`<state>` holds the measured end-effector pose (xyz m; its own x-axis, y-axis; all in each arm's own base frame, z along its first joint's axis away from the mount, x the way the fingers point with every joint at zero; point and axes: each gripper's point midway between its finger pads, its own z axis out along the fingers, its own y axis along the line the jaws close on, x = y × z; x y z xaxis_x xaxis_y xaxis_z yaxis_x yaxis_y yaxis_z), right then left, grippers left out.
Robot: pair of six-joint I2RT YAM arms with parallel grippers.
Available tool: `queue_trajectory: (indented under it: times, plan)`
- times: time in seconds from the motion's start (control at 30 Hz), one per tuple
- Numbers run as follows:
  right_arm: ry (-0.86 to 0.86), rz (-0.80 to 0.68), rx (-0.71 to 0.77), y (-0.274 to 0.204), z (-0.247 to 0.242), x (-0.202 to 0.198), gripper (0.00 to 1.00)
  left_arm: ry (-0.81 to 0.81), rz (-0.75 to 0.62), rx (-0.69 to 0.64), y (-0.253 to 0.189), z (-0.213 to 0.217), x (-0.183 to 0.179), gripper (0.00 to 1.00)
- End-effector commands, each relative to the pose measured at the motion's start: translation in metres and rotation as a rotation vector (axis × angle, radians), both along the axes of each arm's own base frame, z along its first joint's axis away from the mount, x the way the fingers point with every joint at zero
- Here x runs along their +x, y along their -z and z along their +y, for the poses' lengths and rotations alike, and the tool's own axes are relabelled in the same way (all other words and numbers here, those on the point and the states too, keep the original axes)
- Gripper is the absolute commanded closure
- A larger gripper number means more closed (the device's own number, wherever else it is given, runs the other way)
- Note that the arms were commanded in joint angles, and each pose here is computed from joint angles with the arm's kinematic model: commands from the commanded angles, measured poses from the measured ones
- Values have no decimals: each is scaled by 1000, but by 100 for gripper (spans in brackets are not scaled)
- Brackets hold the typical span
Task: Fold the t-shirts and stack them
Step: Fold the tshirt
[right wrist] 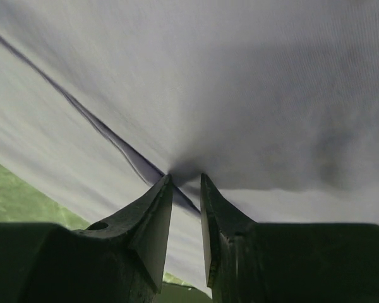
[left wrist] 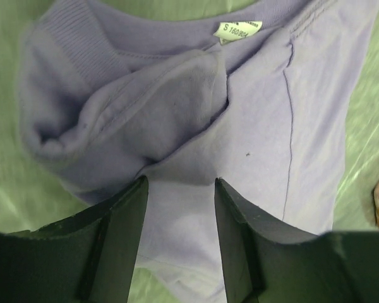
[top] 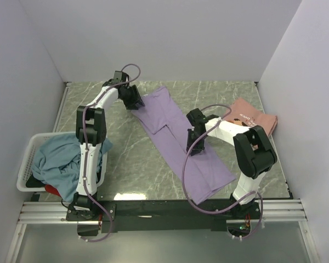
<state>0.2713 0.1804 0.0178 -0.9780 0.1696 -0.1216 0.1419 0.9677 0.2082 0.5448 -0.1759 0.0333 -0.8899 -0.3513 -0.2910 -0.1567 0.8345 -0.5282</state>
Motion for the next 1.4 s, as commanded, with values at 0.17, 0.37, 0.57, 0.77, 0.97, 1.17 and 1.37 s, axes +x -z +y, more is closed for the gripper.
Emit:
queue_trajectory:
  times: [0.17, 0.37, 0.57, 0.77, 0.97, 1.17, 1.37]
  plan:
    - [-37, -43, 19, -43, 25, 10, 68, -49, -63, 114, 15, 22, 24, 45]
    - [-89, -113, -18, -69, 13, 12, 68, -29, -190, 64, -60, 10, 26, 45]
    - [-114, -83, -65, -50, -14, -24, 67, 62, -236, 12, -103, -27, -7, 44]
    - [-104, -40, -75, -33, -35, -64, 67, 157, -112, -101, -80, -84, -65, 44]
    - [-86, 2, -40, -16, -34, -82, 67, 192, 11, -220, -27, -104, -92, 43]
    - [-74, 29, -28, 3, -26, -80, 67, 226, 60, -151, 12, -97, -90, 44]
    - [-80, 70, 15, 17, -5, -87, 67, 208, 99, -107, 38, -83, -84, 44]
